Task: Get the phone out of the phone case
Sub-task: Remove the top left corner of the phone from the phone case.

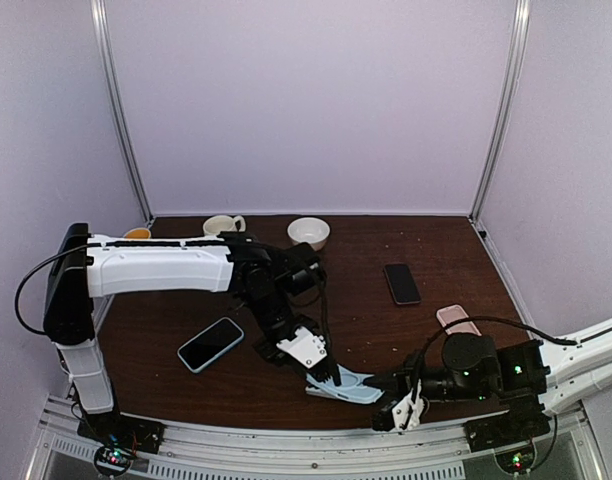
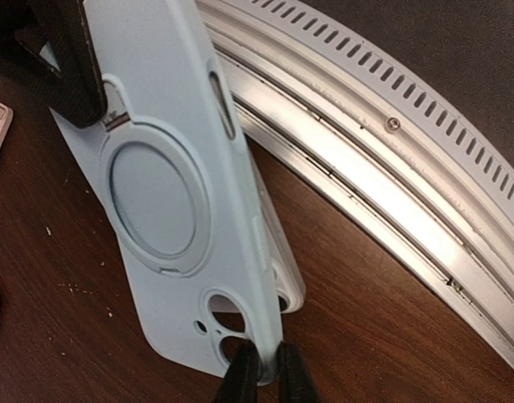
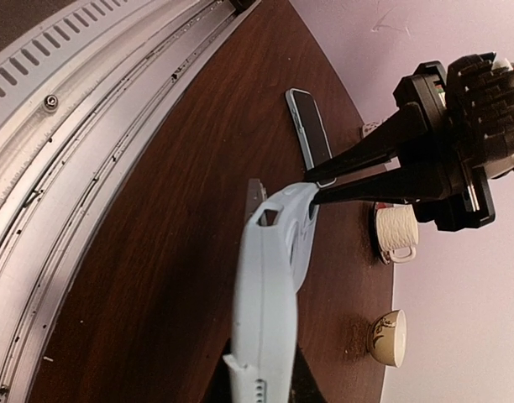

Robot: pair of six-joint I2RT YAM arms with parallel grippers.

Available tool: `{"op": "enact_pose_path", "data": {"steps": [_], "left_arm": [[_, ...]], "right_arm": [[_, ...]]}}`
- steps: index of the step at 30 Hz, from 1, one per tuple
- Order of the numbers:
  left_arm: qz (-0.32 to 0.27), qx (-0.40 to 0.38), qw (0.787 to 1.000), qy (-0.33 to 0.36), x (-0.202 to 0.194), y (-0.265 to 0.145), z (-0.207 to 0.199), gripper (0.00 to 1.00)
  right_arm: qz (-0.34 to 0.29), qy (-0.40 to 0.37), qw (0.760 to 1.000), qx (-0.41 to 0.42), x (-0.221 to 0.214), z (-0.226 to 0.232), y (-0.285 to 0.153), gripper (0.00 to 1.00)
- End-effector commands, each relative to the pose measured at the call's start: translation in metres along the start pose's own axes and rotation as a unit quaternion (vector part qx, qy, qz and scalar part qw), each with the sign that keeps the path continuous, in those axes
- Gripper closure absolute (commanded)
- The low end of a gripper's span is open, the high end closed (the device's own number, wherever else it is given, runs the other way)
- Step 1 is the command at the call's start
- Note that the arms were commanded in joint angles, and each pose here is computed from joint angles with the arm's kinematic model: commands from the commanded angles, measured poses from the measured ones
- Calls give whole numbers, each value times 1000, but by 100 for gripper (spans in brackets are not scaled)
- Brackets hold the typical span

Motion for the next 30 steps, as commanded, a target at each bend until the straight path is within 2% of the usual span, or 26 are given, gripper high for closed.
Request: {"op": "enact_pose_path", "data": {"steps": [1, 6, 8, 16, 19, 24, 26, 29, 30], "left_arm": [[-41, 85, 995, 26, 13, -27, 21, 94], [-51, 106, 993, 9, 7, -27, 7, 83], [-55, 111, 992, 0, 5, -28, 2, 74], [-64, 153, 986, -37, -6, -41, -28, 66], [-78, 198, 976, -54, -11, -49, -39, 59], [-103, 302, 943, -89, -20, -66, -51, 49], [-105, 335, 931, -99, -23, -74, -55, 39], [-123, 387, 907, -111, -24, -87, -61, 9], [-133, 403, 899, -113, -24, -92, -63, 3]], "right_arm": [[-59, 3, 998, 12, 16, 3, 0, 100], [-48, 25, 998, -21, 14, -5, -3, 100], [-46, 29, 998, -29, 14, -7, -3, 100], [-17, 63, 996, -68, 9, -20, -2, 100], [-15, 97, 990, -100, 9, -35, -6, 100], [-34, 142, 976, -161, 9, -56, -17, 100], [-32, 161, 970, -182, 7, -63, -20, 100], [-36, 199, 955, -215, 3, -76, -25, 100], [-37, 214, 950, -226, 2, -80, -27, 100]]}}
Point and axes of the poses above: each gripper's point midway between its finger pads, its own y axis out along the fingers, its own z axis along the line the jaws close on, x = y × z, the point moved 9 cm from there along -y, back along the fingers, and after that the axes turned 13 degrees about -y, right-handed, at the moved point
